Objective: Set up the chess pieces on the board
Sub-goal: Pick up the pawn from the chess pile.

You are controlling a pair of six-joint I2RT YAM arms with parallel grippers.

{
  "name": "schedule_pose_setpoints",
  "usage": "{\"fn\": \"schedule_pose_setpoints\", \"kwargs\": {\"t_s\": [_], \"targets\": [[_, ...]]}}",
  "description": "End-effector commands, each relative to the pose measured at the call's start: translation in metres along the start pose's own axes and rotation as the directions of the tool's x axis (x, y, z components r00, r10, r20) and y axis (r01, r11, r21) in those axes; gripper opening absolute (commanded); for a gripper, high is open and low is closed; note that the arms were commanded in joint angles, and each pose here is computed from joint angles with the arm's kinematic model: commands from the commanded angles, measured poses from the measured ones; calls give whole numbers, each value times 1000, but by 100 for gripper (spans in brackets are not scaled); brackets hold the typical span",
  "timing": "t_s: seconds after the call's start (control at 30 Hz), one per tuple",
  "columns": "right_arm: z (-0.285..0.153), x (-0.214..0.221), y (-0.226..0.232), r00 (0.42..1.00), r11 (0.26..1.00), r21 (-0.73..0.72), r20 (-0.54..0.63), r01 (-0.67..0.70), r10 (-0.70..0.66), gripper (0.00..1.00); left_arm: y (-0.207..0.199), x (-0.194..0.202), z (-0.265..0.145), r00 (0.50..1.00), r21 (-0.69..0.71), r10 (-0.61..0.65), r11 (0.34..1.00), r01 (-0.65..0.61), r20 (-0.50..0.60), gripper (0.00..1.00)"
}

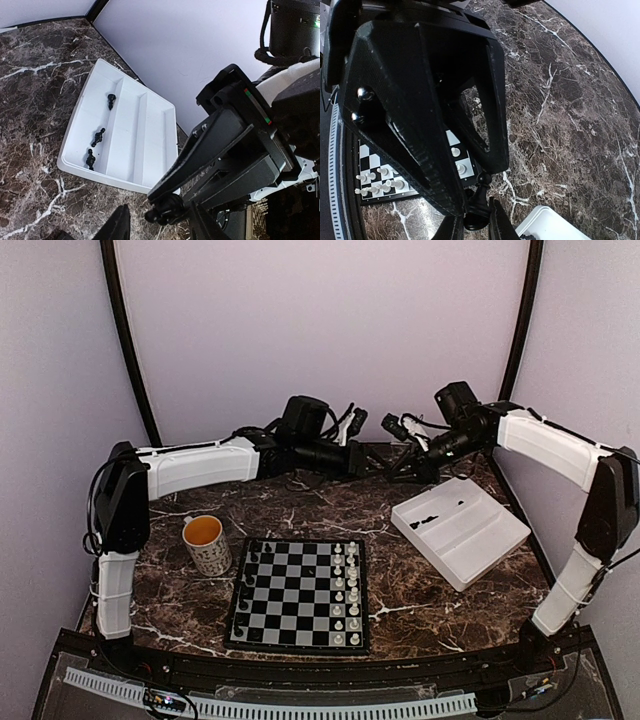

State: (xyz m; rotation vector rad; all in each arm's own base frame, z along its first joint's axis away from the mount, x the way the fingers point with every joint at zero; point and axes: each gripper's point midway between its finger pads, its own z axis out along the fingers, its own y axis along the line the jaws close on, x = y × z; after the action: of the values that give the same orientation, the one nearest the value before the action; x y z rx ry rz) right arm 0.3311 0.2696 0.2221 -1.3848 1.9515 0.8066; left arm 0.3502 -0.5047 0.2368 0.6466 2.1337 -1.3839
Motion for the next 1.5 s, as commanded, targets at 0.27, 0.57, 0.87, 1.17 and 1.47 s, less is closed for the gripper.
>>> {"fn": "schedule_pose_setpoints", "kwargs": {"t_s": [0.27,0.57,0.87,1.17,1.47], "targets": [[-9,-18,12,998,999,-43,61,26,-24,15,-19,-21,-11,998,127,-29,992,20,63,25],[-8,-16,13,998,999,-46,58,19,-16,15,-17,-19,-11,997,153,-51,987,41,60,13],[-8,-20,12,997,998,-59,70,17,-13,15,-2,-14,-12,994,121,-102,988,96,45,30],[-5,-20,6,998,999,-46,69,3,0,15,-7,-12,-13,993,174,-111,979,103,35,21],[-3,-19,6,998,999,-51,62,-2,5,15,-7,-12,-12,992,190,-122,975,114,33,22]]}}
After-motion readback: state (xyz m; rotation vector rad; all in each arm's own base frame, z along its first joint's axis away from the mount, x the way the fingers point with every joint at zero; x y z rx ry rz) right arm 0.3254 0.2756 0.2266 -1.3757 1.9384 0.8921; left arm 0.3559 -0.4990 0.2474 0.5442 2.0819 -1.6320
